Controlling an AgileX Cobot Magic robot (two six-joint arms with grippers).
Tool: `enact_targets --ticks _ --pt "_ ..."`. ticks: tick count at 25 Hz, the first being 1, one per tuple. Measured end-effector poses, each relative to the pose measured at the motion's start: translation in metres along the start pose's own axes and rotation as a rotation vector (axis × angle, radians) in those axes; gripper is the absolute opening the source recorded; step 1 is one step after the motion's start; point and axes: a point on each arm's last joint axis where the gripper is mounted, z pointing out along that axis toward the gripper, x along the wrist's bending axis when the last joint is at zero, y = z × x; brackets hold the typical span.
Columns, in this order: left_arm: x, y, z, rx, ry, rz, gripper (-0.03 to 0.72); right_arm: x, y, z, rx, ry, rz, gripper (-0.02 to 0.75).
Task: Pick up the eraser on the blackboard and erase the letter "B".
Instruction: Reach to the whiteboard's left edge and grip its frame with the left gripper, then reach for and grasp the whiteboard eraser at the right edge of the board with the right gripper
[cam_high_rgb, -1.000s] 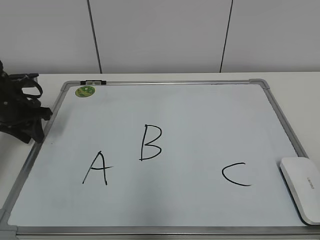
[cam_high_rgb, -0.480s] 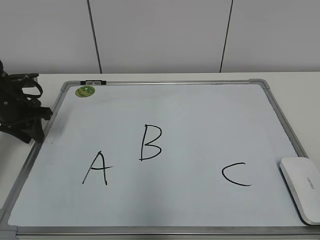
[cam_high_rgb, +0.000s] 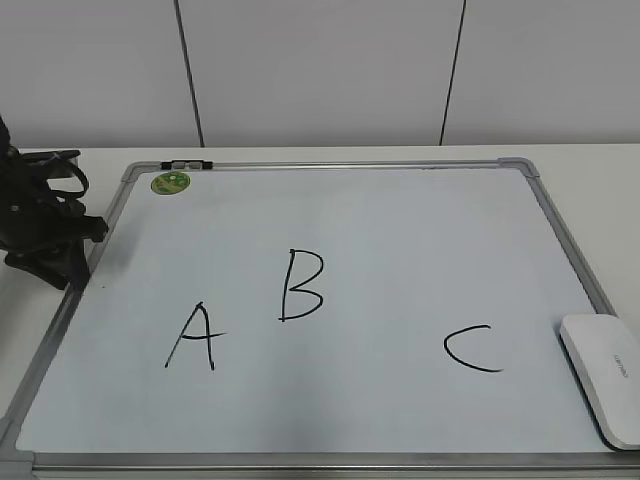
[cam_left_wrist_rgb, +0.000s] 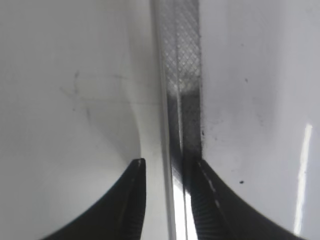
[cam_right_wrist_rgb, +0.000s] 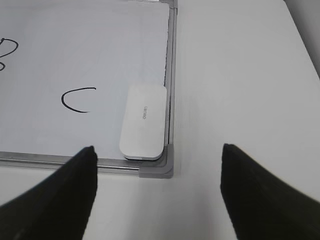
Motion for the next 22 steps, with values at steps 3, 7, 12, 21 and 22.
enact_targets --ticks 3,7,12,21,22 --pt "-0.001 0.0 0.0 0.0 -0.005 -0.004 0.048 0.0 0.0 0.0 0.0 0.0 0.0 0.591" --pt "-0.001 0.0 0.0 0.002 -0.013 -0.014 0.013 0.0 0.0 0.0 0.0 0.0 0.0 0.591" --pt "-0.001 0.0 0.0 0.003 -0.013 -0.015 0.012 0.0 0.0 0.0 0.0 0.0 0.0 0.591" --pt "-0.001 0.0 0.0 0.004 -0.013 -0.016 0.011 -0.001 0.017 0.004 0.063 0.01 0.002 0.591" --pt "-0.001 0.0 0.0 0.004 -0.013 -0.016 0.011 -0.002 0.023 0.007 0.088 0.015 0.003 0.591"
